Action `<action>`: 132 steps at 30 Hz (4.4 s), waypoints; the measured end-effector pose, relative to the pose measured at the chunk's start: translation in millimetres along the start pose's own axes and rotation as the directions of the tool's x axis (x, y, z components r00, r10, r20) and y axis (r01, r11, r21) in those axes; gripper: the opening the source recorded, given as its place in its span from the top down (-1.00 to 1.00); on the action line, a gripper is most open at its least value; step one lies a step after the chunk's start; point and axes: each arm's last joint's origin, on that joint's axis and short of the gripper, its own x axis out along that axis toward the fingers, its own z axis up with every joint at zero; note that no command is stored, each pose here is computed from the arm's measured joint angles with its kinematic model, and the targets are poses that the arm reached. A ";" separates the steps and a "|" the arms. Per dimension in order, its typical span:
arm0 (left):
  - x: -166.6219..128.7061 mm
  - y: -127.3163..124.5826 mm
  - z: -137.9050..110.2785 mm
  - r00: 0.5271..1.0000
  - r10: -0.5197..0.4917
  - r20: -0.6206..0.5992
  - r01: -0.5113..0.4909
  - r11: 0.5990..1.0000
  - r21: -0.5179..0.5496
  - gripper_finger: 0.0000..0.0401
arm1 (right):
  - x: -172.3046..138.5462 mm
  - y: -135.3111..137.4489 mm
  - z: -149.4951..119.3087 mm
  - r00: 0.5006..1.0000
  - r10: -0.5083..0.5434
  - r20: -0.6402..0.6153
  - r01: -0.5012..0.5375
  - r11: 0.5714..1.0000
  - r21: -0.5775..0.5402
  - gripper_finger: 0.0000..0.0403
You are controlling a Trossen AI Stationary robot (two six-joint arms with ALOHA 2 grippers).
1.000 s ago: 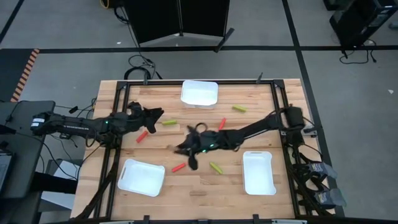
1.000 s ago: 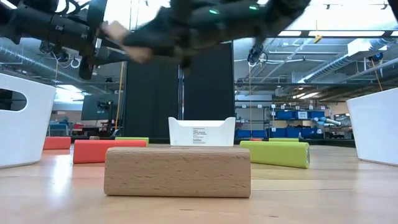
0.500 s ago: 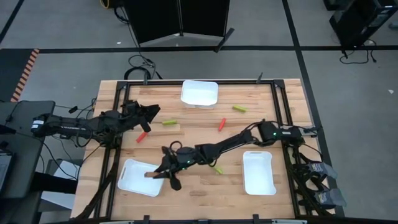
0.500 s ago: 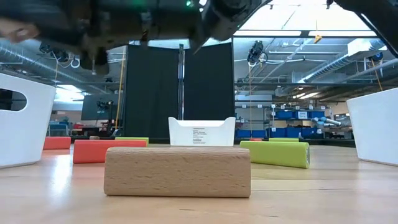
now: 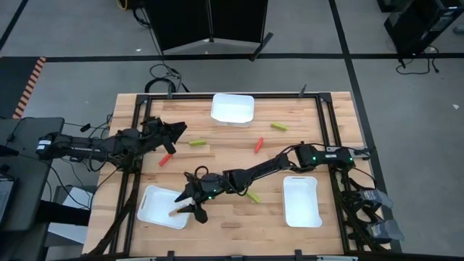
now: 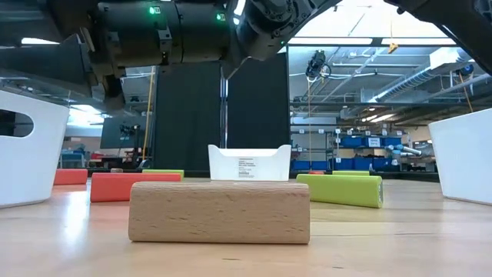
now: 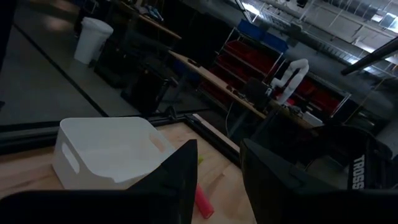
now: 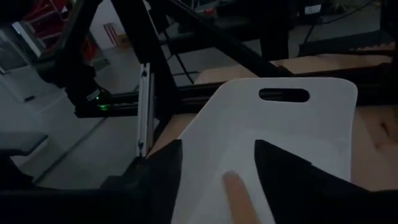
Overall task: Sort blocks
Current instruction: Put the top right brown block into the bottom left white bin, then put the top left orange block into the bottom right white bin
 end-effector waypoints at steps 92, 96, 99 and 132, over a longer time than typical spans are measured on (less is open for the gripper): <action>104.6 -76.7 -99.1 0.729 0.225 -0.646 0.058 0.921 0.385 0.68 | -341.5 51.1 37.1 0.615 -0.520 0.593 0.668 0.743 -0.042 0.21; 146.0 -113.4 -106.2 0.797 0.061 -0.602 0.193 0.917 0.349 0.68 | -349.3 69.8 74.5 0.608 -0.483 0.630 0.665 0.744 -0.071 0.21; 172.8 -132.3 -121.5 0.793 -0.023 -0.608 0.284 0.898 0.337 0.68 | -355.6 83.1 96.8 0.635 -0.471 0.612 0.661 0.742 -0.115 0.21; 298.2 -197.8 -225.2 0.616 -0.344 -0.709 0.611 0.776 0.154 0.39 | -387.0 120.1 136.7 0.652 -0.425 0.628 0.643 0.748 -0.162 0.22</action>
